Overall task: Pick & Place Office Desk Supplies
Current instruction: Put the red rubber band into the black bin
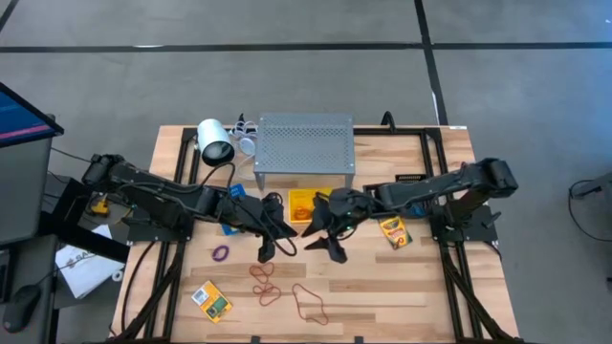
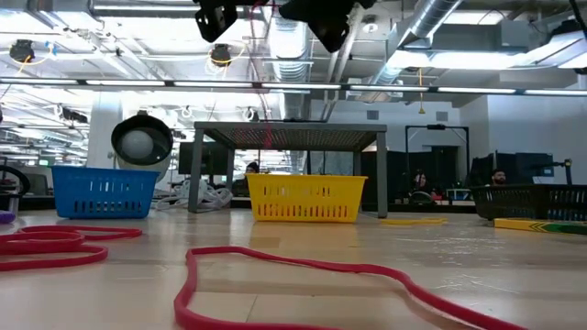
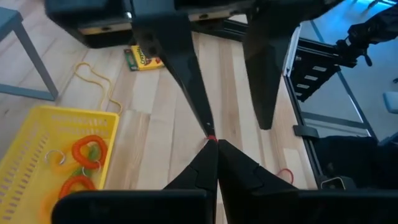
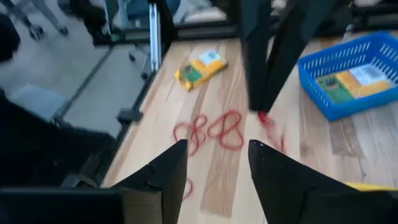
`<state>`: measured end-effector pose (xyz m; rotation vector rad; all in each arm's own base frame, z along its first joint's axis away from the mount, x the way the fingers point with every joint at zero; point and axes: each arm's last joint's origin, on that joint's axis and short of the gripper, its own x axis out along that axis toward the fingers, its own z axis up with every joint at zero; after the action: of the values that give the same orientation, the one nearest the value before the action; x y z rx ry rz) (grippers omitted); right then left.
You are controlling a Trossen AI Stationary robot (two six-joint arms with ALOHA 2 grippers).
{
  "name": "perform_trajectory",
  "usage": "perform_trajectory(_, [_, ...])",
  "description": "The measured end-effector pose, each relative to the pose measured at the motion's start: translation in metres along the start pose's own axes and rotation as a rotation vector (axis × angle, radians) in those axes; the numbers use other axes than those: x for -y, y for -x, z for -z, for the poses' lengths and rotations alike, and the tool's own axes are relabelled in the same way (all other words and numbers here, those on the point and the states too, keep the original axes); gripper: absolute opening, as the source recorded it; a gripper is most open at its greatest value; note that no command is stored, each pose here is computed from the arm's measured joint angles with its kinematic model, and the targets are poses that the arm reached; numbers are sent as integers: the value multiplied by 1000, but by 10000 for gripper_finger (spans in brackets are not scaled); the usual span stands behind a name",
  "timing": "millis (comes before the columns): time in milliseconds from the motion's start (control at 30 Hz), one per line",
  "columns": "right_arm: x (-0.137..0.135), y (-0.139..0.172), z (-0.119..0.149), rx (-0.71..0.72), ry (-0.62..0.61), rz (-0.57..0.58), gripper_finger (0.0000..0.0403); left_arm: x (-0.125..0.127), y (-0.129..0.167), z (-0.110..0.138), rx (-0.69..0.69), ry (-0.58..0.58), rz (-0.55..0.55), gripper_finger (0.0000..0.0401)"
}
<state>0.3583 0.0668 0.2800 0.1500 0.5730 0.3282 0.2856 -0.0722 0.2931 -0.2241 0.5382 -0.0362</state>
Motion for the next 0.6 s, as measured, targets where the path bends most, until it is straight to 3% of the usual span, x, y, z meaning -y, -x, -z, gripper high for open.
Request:
perform_trajectory(267, [2,-10,-11,-39,52,10,149,0,0,0,2,0,3,0])
perform_trajectory(600, [6,0,-15,-38,46,30,143,0,0,1,-8,-12,5,0])
